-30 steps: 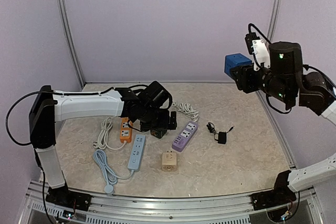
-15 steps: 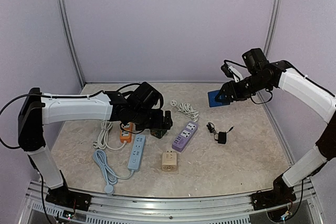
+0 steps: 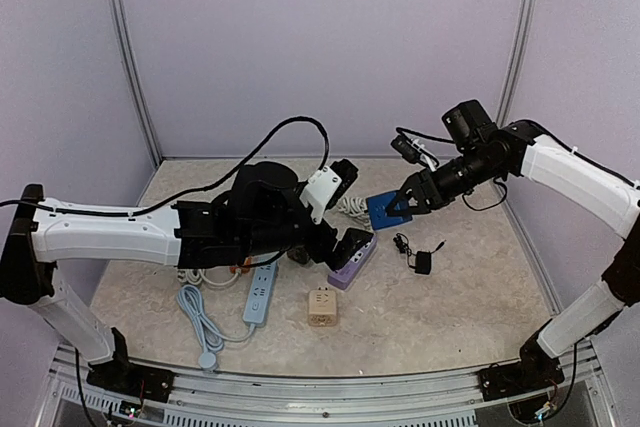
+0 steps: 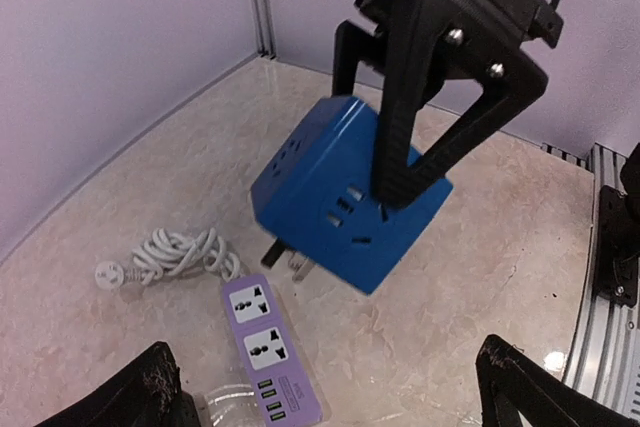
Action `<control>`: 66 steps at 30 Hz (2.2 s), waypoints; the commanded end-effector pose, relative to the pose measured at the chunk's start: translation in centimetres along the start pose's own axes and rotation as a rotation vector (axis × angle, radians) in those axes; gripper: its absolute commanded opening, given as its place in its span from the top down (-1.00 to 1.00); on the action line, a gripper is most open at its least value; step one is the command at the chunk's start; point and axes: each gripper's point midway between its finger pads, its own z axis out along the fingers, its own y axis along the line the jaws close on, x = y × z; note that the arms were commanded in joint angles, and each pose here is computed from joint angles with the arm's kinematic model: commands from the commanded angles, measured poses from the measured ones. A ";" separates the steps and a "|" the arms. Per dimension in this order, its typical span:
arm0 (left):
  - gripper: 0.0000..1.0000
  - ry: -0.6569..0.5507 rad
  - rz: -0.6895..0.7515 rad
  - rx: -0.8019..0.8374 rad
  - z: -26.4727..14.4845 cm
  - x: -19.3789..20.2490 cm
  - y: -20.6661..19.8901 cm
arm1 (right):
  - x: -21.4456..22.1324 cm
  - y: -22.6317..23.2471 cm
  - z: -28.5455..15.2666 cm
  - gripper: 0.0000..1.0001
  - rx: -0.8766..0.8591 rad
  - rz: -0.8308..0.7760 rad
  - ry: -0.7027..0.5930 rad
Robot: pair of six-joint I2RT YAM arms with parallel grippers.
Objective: Insert the plug
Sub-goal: Adjust the plug.
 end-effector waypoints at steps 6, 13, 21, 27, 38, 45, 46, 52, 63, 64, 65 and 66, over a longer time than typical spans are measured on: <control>-0.98 -0.332 0.510 0.253 -1.1 -0.6 -7.1 | 1.1 4.3 -1.5 1.00 -0.100 -0.069 -0.032; -0.98 -0.294 0.641 0.214 0.7 0.1 -7.8 | 3.4 4.5 -1.9 1.00 -0.082 -0.051 -0.016; -0.98 -0.368 0.627 0.138 0.2 -1.6 -7.0 | 4.4 3.9 -1.9 1.00 -0.049 -0.039 -0.006; -0.98 -0.313 0.633 0.128 1.8 -1.4 -7.0 | 4.6 4.5 -1.3 1.00 -0.067 -0.047 0.012; -0.98 -0.265 0.626 0.097 3.6 0.0 -6.4 | 5.0 5.5 -0.6 1.00 -0.100 -0.065 0.043; -0.80 -0.260 0.596 0.088 3.8 0.0 -5.7 | 5.3 5.7 -0.1 1.00 -0.122 -0.068 0.053; -0.75 -0.261 0.593 0.092 3.8 0.0 -5.9 | 5.3 5.9 -0.1 1.00 -0.131 -0.069 0.053; -0.43 -0.263 0.591 0.125 3.8 0.3 -6.5 | 4.9 6.4 -0.2 1.00 -0.159 -0.073 0.045; -0.01 -0.263 0.587 0.131 4.3 0.5 -7.4 | 4.9 6.8 0.2 0.93 -0.202 -0.066 0.027; -0.01 -0.266 0.585 0.129 4.4 0.4 -7.5 | 4.8 6.8 0.1 0.85 -0.204 -0.063 0.017; -0.01 -0.268 0.584 0.127 4.3 0.4 -7.6 | 4.8 6.9 0.1 0.76 -0.204 -0.060 0.011; 0.00 -0.270 0.583 0.125 4.3 0.2 -7.5 | 4.7 6.9 0.1 0.71 -0.204 -0.056 0.003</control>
